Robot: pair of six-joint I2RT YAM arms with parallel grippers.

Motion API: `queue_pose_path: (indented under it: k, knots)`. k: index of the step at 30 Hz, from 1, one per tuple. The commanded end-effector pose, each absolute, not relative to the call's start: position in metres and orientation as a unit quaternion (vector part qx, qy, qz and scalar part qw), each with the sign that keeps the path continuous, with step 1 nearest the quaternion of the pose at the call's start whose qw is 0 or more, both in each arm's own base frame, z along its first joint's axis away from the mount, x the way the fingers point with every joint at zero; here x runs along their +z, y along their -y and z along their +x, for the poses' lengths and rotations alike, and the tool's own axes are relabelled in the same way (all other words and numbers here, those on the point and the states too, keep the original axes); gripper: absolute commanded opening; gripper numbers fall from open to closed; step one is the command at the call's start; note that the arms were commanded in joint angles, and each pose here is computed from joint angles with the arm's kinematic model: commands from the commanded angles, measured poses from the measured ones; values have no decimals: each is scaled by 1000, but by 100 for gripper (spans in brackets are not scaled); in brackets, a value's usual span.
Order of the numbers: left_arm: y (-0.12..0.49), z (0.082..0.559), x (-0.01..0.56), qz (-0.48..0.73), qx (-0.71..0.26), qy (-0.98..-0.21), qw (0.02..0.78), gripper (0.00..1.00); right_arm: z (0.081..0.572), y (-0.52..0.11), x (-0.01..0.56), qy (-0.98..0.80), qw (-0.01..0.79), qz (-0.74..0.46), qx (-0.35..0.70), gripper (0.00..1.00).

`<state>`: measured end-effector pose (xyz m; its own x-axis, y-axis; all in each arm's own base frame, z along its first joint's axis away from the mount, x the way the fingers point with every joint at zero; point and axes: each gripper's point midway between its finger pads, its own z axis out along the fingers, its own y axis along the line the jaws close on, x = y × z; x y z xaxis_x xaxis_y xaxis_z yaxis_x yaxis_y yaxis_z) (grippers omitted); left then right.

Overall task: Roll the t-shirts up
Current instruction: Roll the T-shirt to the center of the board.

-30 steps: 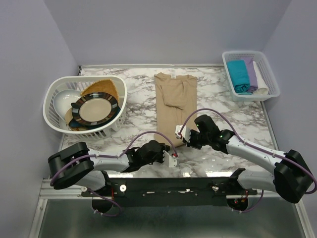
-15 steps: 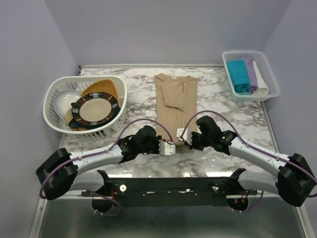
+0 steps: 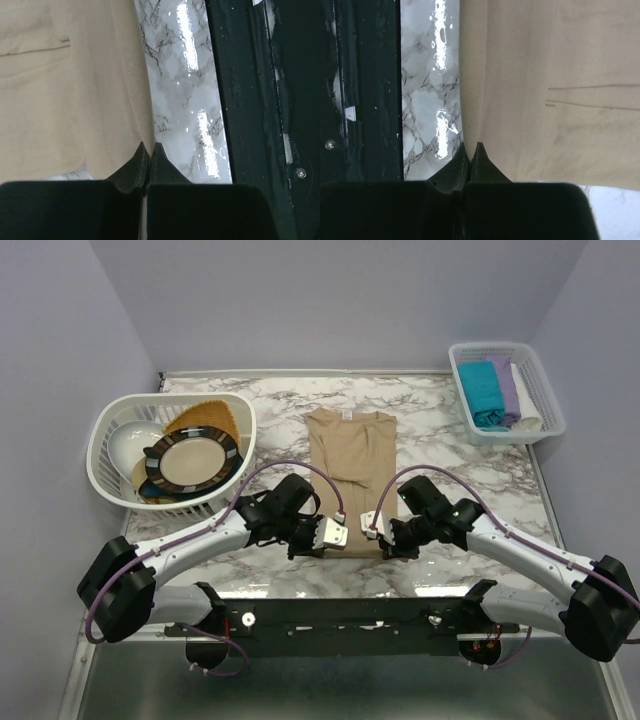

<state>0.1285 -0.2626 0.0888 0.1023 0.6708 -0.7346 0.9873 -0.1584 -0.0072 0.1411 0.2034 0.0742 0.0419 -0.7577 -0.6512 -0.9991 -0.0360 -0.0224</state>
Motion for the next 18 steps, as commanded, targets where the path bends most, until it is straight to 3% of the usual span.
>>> queue_pose_path:
  k: [1,18]
  knots:
    - [252,106,90,693,-361,-596,186,0,123,-182,67,-654,180,-688,258,0]
    - [240,167,68,692,-371,-610,110,0,176,-187,53,-656,113,-687,291,0]
